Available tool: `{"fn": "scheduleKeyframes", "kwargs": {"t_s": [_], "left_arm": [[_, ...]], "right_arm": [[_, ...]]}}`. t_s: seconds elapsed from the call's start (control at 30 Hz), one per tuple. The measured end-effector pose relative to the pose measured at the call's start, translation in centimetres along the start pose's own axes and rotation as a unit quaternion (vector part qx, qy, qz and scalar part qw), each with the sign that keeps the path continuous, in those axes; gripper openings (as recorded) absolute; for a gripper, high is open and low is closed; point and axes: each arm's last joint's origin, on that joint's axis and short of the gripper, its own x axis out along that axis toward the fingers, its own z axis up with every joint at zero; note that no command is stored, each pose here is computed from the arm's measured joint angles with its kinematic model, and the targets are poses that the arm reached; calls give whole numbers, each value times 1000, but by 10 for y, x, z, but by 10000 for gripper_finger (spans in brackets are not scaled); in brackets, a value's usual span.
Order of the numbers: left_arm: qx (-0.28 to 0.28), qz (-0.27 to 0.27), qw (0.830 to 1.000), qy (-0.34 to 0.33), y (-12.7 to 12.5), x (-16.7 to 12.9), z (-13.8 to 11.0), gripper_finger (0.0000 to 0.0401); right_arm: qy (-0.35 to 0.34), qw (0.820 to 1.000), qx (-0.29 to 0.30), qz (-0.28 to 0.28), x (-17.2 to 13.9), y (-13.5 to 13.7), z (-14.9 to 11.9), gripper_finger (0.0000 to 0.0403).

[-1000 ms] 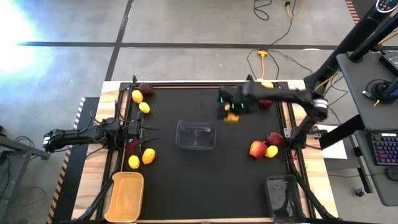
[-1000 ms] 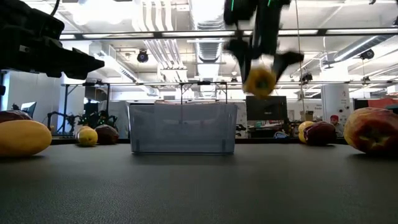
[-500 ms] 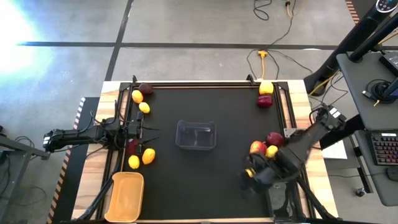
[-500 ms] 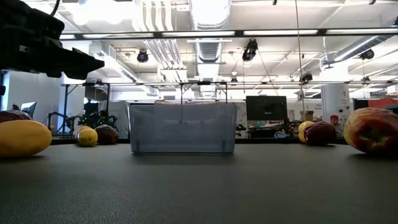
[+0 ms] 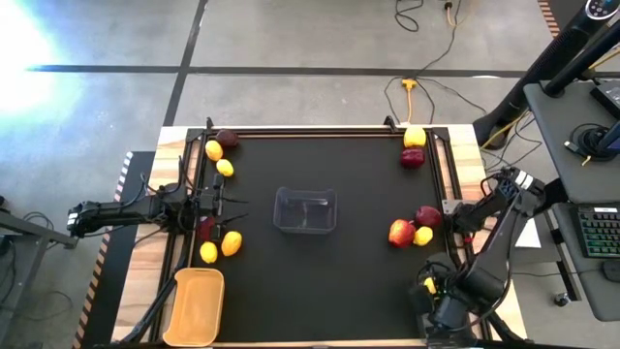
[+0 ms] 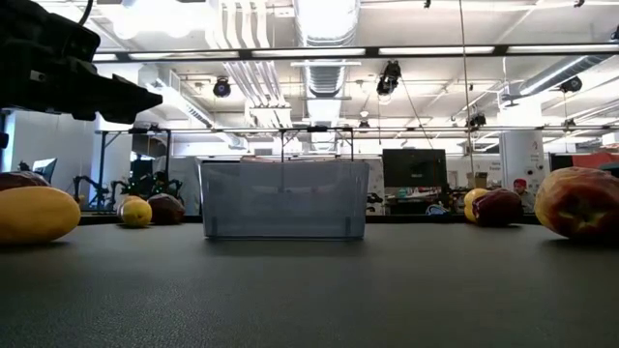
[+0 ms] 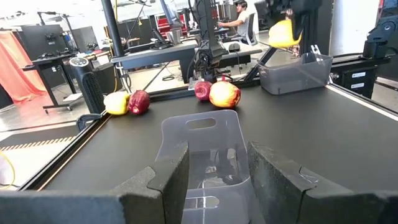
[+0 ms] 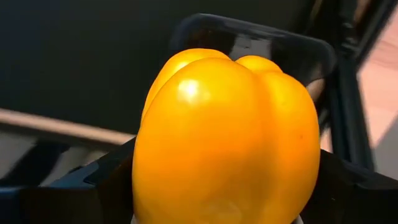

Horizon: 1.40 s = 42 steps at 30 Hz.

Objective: Sort produce into baskets
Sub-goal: Put the yellow bell pepper into the bottom black bin

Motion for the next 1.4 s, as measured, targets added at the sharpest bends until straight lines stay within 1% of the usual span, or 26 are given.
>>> {"fn": "scheduleKeyframes", "kwargs": {"t_s": [0.07,0.13,0.3,0.4,0.47,0.57,0.67,0.9,1.03,1.13,1.27,1.4], "left_arm": [[0,0,1000,0,0,0,0,146],[0,0,1000,0,0,0,0,146],[0,0,1000,0,0,0,0,146],[0,0,1000,0,0,0,0,146],[0,0,1000,0,0,0,0,146],[0,0,1000,0,0,0,0,146],[0,0,1000,0,0,0,0,146],[0,0,1000,0,0,0,0,146],[0,0,1000,0,0,0,0,146],[0,0,1000,0,0,0,0,146],[0,0,1000,0,0,0,0,146],[0,0,1000,0,0,0,0,146]], "right_arm": [[0,1000,2,-22,14,-2,3,319],[8,999,-2,-31,28,-3,6,317],[63,998,-6,-4,62,1,8,324],[74,997,2,3,80,1,11,327],[71,997,10,-1,90,0,16,328],[62,998,25,-13,97,-3,23,329],[60,998,25,-16,99,-4,25,334],[37,999,26,-28,107,-9,31,366],[37,998,34,-28,101,-11,32,369],[52,998,37,-11,83,-9,27,369],[36,999,37,-1,49,-7,21,370],[-15,998,49,38,5,-3,23,370]]}}
